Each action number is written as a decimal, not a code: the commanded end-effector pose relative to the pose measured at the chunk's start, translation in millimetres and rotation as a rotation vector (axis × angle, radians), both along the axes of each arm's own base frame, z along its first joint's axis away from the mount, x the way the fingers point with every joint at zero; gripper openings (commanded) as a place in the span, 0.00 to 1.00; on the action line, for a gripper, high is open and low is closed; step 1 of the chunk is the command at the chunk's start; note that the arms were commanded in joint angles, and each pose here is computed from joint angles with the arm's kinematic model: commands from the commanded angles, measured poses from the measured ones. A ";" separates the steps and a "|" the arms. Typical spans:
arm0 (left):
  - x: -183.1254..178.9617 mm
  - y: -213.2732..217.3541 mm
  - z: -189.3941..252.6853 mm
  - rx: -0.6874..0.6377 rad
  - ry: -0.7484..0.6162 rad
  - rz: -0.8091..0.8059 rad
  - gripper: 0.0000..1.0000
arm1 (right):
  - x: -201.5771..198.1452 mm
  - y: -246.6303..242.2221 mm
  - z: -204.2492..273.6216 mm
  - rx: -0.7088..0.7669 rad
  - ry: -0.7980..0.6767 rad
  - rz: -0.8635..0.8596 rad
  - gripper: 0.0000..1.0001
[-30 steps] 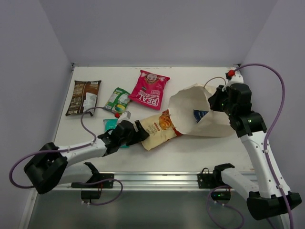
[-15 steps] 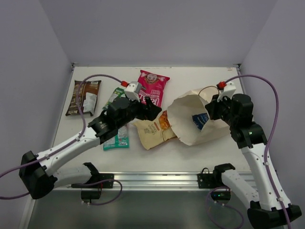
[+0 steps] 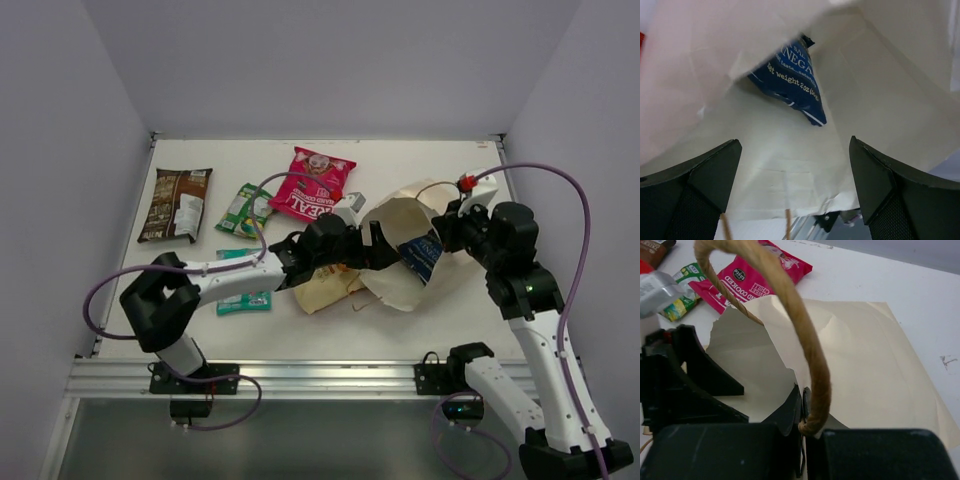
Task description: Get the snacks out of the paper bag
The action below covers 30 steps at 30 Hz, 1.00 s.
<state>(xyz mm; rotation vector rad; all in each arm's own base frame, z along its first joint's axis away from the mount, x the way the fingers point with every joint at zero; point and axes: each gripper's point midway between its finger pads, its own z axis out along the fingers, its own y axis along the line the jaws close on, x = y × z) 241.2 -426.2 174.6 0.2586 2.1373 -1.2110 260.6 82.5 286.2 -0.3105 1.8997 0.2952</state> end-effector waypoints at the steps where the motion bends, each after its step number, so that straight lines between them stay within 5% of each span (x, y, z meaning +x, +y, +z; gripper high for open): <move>1: 6.5 -37.4 19.6 -0.167 0.130 0.049 0.97 | 8.0 1.4 13.0 0.068 -0.043 -0.034 0.00; 11: 27.7 -71.8 -53.0 -0.079 0.276 0.131 0.98 | 10.0 15.9 -2.0 0.202 -0.004 -0.025 0.00; 20: 48.8 -106.5 -83.8 -0.081 0.335 0.159 0.86 | 4.5 29.9 -3.7 0.315 0.011 0.010 0.00; 25: 48.9 -114.4 -105.6 -0.068 0.355 0.160 0.64 | 1.4 35.6 -7.5 0.334 0.030 0.037 0.00; 29: 44.1 -117.9 -107.5 -0.072 0.363 0.130 0.26 | 0.9 31.1 -8.0 0.318 0.017 0.020 0.00; 30: 44.4 -116.4 -106.5 -0.070 0.355 0.127 0.08 | 1.9 28.4 -8.5 0.311 0.013 0.006 0.00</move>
